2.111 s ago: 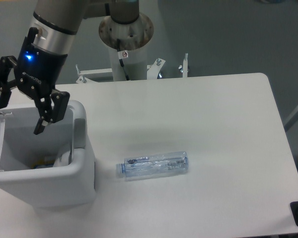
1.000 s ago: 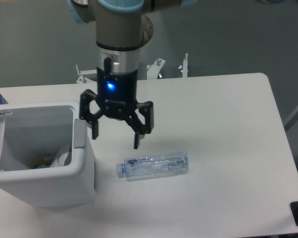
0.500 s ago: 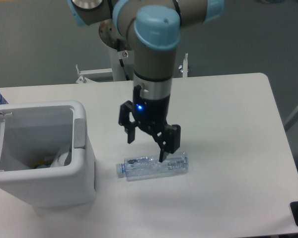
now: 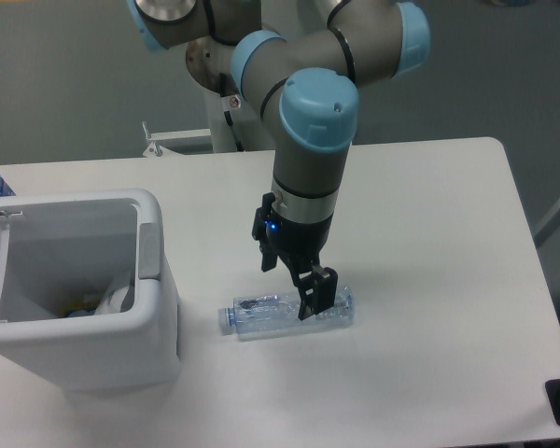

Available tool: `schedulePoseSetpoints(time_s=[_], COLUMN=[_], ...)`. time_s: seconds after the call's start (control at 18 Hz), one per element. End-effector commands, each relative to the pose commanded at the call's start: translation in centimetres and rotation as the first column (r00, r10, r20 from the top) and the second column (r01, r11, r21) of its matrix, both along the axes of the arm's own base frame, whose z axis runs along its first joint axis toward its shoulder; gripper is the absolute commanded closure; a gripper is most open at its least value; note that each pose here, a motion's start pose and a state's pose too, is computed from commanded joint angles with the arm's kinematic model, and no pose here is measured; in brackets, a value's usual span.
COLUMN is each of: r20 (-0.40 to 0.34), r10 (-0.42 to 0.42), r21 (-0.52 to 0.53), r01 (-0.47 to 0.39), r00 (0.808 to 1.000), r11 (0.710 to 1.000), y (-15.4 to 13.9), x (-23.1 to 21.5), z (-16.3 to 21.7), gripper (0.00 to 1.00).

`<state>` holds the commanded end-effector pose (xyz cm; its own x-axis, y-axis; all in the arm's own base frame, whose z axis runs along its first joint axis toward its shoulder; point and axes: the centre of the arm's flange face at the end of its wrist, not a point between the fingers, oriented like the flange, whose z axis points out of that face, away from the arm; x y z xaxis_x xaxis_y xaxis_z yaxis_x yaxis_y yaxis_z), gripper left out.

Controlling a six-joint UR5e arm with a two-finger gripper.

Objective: Place the trash in the trash can
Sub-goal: 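Move the gripper over the clear plastic bottle and lower it, then close the gripper on the bottle near its cap end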

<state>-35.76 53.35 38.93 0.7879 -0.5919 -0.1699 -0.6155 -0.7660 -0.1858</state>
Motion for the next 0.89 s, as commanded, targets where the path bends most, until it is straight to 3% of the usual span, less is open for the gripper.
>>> schedulePoseSetpoints(time_s=[0.89], r20=[0.018], r10=[-0.012], r21=[-0.066], r01=[0.013], r00=[1.0], r11=[0.998], y=[1.7], x=[0.7], z=[-4.0], gripper=[0.0])
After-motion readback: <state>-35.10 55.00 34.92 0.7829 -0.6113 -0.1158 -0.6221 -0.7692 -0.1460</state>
